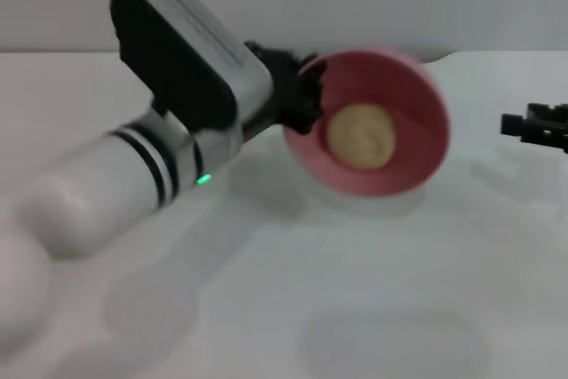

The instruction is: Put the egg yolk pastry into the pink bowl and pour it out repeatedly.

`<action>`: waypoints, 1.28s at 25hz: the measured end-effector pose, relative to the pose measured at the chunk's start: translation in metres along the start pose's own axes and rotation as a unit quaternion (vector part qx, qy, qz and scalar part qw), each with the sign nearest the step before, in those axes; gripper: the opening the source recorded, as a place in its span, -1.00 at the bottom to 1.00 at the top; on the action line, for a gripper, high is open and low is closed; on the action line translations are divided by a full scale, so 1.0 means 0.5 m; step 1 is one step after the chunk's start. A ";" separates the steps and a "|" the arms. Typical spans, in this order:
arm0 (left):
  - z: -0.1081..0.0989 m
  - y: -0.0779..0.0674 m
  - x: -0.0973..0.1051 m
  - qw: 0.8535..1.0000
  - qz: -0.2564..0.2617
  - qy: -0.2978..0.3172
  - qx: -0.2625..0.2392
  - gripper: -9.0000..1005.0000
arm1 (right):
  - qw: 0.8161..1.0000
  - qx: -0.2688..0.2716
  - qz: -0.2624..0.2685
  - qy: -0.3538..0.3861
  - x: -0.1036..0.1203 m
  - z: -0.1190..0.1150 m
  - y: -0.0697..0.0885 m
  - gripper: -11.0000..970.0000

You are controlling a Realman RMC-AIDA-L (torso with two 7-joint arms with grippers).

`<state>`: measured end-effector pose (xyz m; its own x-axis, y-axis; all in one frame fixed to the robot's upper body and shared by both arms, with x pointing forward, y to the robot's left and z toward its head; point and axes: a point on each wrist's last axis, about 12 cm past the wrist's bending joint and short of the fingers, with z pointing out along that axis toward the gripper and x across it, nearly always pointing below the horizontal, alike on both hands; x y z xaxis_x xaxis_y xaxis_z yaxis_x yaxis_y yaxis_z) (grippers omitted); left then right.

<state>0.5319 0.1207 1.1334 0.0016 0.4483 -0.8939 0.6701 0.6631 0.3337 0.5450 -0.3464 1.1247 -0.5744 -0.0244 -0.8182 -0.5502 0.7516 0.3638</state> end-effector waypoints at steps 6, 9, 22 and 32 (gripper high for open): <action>-0.008 -0.110 0.008 0.966 0.208 -0.122 -0.093 -0.98 | 1.000 0.015 0.023 -0.012 0.024 -0.020 -0.015 0.31; -0.015 -0.169 0.021 0.914 0.351 -0.165 -0.118 -0.98 | 0.999 0.017 0.026 -0.011 0.030 -0.022 -0.015 0.31; -0.002 -0.175 0.050 0.872 0.442 -0.170 -0.121 -0.98 | 0.999 0.007 0.034 -0.007 0.040 -0.018 -0.011 0.31; 0.018 -0.050 0.015 0.970 0.191 -0.061 -0.136 -0.98 | 1.000 -0.019 0.015 0.014 0.032 0.010 0.007 0.30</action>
<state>0.5221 0.1020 1.1155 0.3105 0.6297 -0.7121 0.3832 0.6026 0.7000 0.5369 -0.3411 1.1107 -0.6077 -0.0221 -0.7939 -0.5548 0.7270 0.4045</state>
